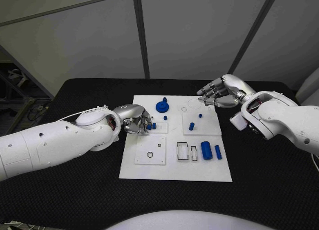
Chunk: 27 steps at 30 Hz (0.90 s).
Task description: Assemble the parts on the task board
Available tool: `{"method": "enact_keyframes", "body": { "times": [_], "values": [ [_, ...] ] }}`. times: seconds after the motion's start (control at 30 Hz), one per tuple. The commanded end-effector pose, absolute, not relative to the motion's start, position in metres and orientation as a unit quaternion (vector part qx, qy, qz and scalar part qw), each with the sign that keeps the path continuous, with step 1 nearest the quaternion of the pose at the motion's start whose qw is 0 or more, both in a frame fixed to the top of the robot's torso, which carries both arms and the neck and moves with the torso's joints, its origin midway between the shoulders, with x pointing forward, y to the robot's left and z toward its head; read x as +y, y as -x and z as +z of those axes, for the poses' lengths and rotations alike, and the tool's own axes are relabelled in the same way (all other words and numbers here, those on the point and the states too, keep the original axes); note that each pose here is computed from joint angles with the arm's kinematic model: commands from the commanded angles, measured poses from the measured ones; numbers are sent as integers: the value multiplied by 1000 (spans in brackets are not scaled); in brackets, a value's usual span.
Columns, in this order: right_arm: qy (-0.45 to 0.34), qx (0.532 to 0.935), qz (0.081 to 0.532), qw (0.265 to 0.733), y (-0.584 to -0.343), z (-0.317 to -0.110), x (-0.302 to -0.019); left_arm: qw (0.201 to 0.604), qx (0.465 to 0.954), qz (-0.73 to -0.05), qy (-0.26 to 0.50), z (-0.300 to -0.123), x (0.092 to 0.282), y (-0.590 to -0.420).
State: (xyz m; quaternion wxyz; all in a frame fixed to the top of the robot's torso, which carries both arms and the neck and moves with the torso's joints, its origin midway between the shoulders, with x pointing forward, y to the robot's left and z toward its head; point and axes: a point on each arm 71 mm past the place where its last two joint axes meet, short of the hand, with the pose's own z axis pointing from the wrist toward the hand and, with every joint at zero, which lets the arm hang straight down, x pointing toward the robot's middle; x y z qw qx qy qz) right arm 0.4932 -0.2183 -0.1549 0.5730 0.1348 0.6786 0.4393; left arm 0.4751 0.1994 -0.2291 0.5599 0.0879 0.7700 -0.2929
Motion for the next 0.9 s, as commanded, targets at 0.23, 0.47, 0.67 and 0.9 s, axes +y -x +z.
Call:
{"method": "enact_keyframes", "body": {
  "times": [0.23, 0.47, 0.67, 0.9],
  "values": [
    [-132, 676, 442, 575, -493, -153, -218, 560, 770, -291, -93, -229, 199, -476],
    [-132, 676, 442, 575, -493, -153, -218, 564, 764, -301, -89, -227, 197, -475],
    [-132, 676, 442, 575, -493, -153, -218, 569, 759, -304, -85, -226, 198, -475],
    [-132, 677, 441, 575, -493, -153, -218, 573, 757, -303, -81, -225, 198, -475]
  ]
}}
